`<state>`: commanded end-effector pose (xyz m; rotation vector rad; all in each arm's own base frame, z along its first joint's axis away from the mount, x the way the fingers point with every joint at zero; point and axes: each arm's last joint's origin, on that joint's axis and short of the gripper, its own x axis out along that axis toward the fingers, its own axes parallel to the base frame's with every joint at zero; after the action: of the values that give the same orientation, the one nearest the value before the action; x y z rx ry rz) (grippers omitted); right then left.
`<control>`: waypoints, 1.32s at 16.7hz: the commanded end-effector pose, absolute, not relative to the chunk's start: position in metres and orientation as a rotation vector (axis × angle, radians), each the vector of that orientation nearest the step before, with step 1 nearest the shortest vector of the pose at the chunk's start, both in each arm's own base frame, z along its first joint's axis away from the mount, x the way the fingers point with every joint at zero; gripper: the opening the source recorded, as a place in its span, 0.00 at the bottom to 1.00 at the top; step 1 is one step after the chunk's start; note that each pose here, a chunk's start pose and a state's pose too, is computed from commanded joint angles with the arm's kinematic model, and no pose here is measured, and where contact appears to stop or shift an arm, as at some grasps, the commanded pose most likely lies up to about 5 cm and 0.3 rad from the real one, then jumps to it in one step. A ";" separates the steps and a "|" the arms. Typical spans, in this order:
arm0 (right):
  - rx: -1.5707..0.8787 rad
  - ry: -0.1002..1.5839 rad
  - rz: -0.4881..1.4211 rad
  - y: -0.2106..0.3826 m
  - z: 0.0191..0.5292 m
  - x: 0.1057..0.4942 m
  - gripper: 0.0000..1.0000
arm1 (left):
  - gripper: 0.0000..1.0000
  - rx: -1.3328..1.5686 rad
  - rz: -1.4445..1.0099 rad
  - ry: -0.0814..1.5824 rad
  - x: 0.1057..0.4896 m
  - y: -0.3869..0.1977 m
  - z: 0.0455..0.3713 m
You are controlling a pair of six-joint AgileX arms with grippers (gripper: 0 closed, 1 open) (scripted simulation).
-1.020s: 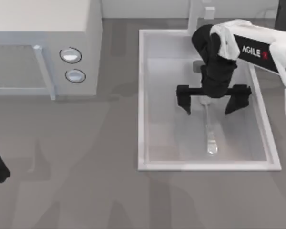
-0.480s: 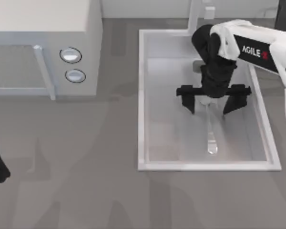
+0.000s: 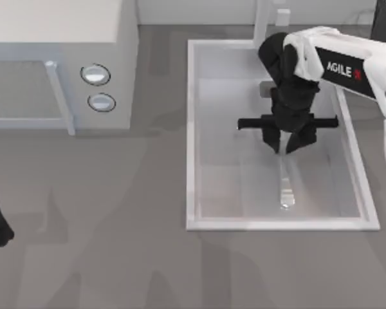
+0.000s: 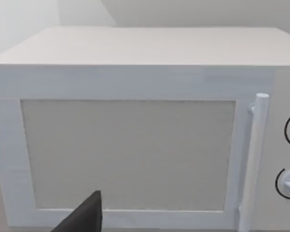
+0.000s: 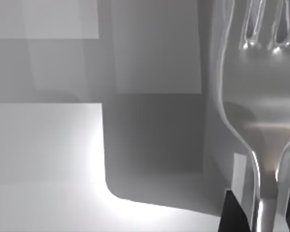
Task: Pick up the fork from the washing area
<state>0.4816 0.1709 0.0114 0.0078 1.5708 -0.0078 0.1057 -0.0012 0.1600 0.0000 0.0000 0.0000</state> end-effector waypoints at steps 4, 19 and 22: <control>0.008 1.571 -0.008 0.171 0.011 0.482 0.00 | 1.00 0.000 0.000 0.000 0.106 -0.001 0.160; 0.004 1.527 -0.004 0.174 0.145 0.495 0.00 | 1.00 0.000 0.000 0.000 0.106 -0.001 0.160; 0.005 1.527 -0.004 0.170 0.176 0.487 0.00 | 1.00 0.000 0.000 0.000 0.106 -0.001 0.160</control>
<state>0.4870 0.1703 0.1758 0.0046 1.5265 -0.0041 0.1057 -0.0012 0.1600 0.0000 0.0000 0.0000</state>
